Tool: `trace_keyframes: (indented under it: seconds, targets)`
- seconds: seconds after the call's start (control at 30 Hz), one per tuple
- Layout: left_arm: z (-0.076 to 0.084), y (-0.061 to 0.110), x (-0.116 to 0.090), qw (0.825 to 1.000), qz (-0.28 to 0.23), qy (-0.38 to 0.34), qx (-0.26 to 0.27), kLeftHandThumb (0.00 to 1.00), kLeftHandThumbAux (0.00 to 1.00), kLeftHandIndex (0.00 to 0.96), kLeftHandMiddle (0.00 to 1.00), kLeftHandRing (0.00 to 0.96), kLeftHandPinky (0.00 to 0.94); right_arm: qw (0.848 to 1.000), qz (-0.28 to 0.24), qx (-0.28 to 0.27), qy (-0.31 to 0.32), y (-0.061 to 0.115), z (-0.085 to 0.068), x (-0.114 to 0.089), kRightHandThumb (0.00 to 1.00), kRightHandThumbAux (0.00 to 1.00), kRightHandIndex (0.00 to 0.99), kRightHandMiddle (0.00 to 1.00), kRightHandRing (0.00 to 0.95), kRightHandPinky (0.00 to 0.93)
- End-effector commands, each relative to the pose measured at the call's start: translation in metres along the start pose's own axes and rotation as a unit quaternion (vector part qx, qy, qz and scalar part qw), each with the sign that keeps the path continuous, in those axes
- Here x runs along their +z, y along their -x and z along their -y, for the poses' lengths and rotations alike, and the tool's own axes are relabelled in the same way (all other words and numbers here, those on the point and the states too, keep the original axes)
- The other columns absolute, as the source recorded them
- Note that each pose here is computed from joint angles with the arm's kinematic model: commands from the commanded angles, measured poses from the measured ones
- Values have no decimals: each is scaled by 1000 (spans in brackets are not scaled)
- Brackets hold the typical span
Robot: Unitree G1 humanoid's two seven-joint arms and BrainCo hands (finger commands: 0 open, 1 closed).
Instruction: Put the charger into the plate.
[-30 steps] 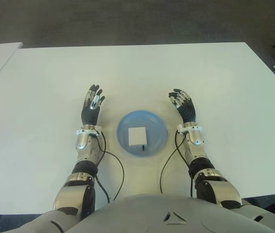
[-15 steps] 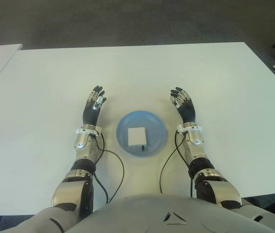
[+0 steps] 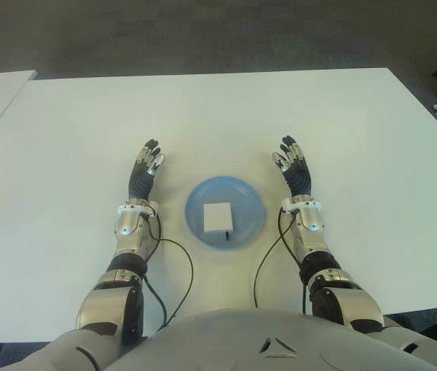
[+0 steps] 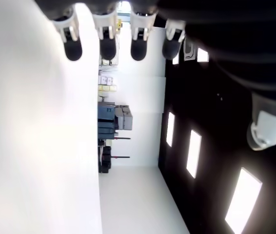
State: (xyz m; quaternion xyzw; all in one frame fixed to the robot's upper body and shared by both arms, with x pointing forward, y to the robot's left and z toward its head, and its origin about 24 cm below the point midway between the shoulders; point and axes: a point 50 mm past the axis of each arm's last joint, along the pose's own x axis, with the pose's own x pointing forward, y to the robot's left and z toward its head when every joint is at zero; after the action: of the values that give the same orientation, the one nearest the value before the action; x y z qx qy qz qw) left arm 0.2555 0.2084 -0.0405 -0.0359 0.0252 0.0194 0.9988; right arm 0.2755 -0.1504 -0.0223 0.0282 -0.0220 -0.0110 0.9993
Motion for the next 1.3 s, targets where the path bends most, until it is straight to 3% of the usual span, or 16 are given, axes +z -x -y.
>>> trace_keyframes:
  seconds: [0.03, 0.57, 1.3]
  targets:
    - [-6, 66, -73, 972, -233, 10, 28, 33, 444, 0, 0, 0, 0, 974, -214, -68, -32, 93, 15, -79, 21, 598, 24, 45, 29, 34]
    - [-2, 64, -76, 963, -268, 14, 27, 46, 421, 0, 0, 0, 0, 972, -223, -66, -39, 94, 18, -81, 29, 641, 17, 46, 29, 45]
    - [2, 60, -73, 965, -260, 8, 23, 44, 433, 0, 0, 0, 0, 971, -228, -66, -37, 94, 19, -82, 19, 633, 3, 32, 13, 17]
